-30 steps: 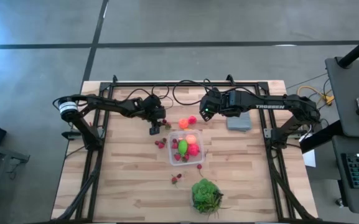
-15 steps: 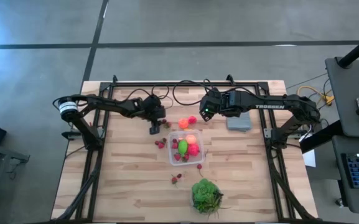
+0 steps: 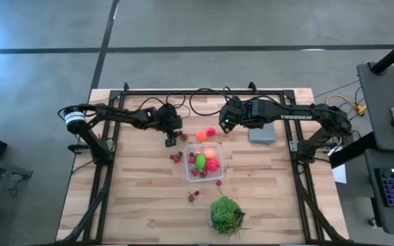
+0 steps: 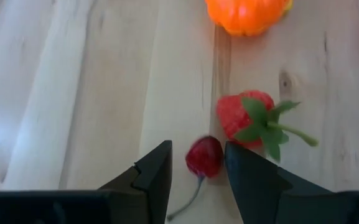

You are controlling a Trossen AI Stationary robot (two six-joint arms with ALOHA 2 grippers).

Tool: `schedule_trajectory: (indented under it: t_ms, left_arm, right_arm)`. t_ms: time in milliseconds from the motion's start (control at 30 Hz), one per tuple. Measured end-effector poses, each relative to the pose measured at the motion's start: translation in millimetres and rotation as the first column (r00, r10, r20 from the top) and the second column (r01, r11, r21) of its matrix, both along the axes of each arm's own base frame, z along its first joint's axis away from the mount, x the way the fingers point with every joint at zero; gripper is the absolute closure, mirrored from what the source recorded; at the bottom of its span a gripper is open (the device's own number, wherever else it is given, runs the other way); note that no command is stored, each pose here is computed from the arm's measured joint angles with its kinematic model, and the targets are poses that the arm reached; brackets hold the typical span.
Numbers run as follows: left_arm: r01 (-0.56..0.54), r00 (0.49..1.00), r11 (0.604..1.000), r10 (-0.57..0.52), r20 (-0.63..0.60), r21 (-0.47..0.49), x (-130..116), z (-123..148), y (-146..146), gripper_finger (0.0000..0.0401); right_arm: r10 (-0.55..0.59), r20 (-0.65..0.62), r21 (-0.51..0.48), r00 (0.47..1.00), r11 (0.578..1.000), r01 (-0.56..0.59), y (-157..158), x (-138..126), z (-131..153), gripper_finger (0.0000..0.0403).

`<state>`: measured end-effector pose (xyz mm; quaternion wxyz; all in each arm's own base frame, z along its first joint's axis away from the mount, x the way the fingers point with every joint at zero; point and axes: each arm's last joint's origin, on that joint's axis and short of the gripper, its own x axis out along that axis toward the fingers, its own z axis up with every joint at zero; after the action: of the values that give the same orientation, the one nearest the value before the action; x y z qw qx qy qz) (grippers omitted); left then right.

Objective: Pick and placing Produce into tupperware
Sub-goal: Put the red cherry into the transparent container

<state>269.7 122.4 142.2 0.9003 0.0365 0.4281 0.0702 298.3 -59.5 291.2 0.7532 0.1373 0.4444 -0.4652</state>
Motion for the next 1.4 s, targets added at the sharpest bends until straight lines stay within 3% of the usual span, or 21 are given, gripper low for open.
schedule_trajectory:
  t_ms: [767, 1033, 1400]
  left_arm:
    - [-0.059, 0.998, 0.997, 0.059, -0.010, -0.055, 4, -10, 2, 0.0267]
    - [-0.067, 0.998, 0.997, 0.068, 0.008, -0.035, 5, -4, 3, 0.0267]
    - [-0.073, 0.996, 0.996, 0.069, -0.062, -0.057, 0, -9, 0, 0.0267]
  right_arm:
    - [0.000, -0.004, 0.001, 1.000, 1.000, 0.000, 0, 0, -2, 0.0076]
    - [-0.002, -0.010, 0.005, 1.000, 1.000, 0.002, 0, -1, -3, 0.0076]
    - [0.001, -0.014, 0.004, 1.000, 1.000, -0.001, 0, -1, -4, 0.0076]
